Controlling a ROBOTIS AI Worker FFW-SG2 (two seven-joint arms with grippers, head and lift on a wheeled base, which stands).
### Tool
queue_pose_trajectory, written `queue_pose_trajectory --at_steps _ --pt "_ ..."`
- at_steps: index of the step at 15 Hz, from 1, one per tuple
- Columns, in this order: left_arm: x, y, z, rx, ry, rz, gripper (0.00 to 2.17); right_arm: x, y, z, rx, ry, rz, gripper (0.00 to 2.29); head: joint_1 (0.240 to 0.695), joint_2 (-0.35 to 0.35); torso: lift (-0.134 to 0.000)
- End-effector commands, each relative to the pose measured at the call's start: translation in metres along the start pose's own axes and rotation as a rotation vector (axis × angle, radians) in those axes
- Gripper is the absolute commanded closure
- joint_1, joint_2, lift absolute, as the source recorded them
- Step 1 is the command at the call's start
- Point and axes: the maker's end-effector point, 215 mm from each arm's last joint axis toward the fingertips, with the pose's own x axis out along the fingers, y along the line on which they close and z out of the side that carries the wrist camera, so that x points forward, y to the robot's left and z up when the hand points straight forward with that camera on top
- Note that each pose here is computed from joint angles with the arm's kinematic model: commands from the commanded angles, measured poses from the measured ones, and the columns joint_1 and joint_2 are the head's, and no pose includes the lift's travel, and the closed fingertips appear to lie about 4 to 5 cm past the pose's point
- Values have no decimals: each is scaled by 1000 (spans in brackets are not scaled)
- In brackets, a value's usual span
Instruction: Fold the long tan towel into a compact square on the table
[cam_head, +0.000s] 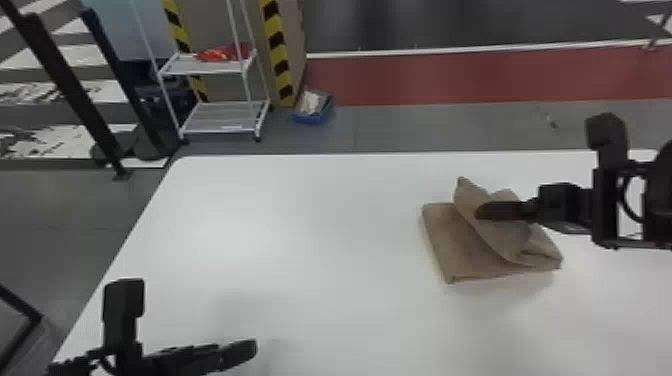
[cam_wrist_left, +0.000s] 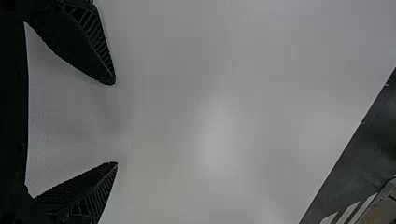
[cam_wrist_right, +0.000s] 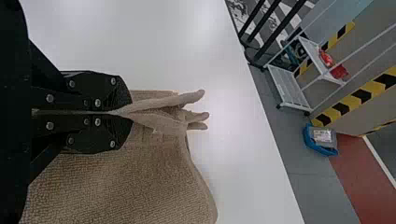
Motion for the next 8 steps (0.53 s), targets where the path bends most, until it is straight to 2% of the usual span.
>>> queue_pose_trajectory --at_steps 1,4,8 --pt "-2 1 0 -8 -5 -2 87 1 7 10 -3 -33 9 1369 695 134 -125" --pt "-4 4 -1 -13 -6 -2 87 4 4 9 -14 -25 -16 1369 695 139 -125" --pt "-6 4 -3 -18 -9 -12 90 13 -10 11 -89 -46 -96 1325 695 138 -125"
